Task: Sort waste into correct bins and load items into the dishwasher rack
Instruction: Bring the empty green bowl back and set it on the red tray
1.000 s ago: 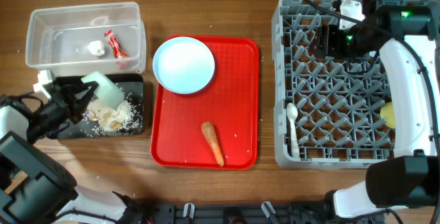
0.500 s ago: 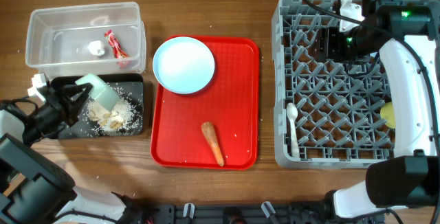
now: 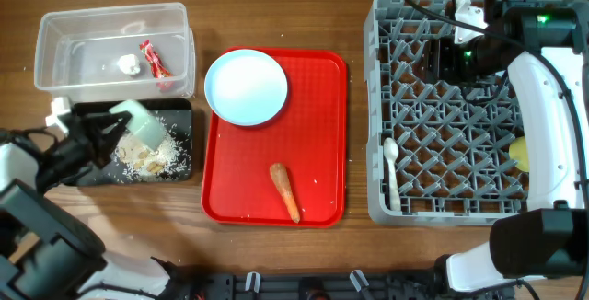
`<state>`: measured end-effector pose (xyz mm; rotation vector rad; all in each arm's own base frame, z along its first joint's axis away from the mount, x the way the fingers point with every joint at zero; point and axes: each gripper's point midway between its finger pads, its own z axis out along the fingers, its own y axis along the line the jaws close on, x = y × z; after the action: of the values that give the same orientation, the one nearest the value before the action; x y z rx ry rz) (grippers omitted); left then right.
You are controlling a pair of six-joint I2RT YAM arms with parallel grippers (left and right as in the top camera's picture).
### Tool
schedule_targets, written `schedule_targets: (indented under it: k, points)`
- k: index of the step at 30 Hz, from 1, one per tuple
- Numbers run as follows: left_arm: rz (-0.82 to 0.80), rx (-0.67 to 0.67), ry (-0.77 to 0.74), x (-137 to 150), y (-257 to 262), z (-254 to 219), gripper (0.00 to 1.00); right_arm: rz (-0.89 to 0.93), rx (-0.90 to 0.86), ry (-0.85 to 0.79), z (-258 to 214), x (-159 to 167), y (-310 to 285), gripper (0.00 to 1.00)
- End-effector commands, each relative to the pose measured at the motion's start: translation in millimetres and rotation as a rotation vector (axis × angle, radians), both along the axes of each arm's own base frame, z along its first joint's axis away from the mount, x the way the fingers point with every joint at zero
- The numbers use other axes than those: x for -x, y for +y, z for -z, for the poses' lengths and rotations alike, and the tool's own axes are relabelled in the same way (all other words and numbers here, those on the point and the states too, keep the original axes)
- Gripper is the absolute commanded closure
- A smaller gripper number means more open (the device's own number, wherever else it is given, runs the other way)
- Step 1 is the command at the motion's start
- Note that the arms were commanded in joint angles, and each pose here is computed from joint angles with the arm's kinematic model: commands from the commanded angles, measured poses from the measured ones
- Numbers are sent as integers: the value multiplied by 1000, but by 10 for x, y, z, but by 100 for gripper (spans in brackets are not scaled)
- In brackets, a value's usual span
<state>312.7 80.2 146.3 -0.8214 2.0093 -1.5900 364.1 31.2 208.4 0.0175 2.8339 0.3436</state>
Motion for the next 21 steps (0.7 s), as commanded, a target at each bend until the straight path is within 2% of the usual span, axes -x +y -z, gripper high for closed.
schedule_targets:
  k: [1, 4, 7, 9, 14, 17, 21]
  points:
    - [139, -113, -104, -24, -449, -286, 96, -18, 13, 11, 51, -8, -7, 32]
    - [284, -234, -72, 3, -847, -213, 96, -16, 12, 11, 51, -8, -6, 32]
    - [430, -347, 25, 24, -1277, 12, 96, -16, 12, 11, 51, -8, -6, 32]
    - [513, -480, 120, 47, -1565, 241, 96, -15, 12, 12, 51, -7, -5, 32]
    - [560, -830, 312, 149, -1864, 687, 96, -15, 12, 14, 53, -2, -6, 32]
    - [593, -952, 345, 245, -2105, 828, 96, -16, 12, 15, 53, 1, -5, 32]
    - [557, -1026, 343, 226, -2383, 936, 96, -16, 12, 15, 54, 2, -5, 32]
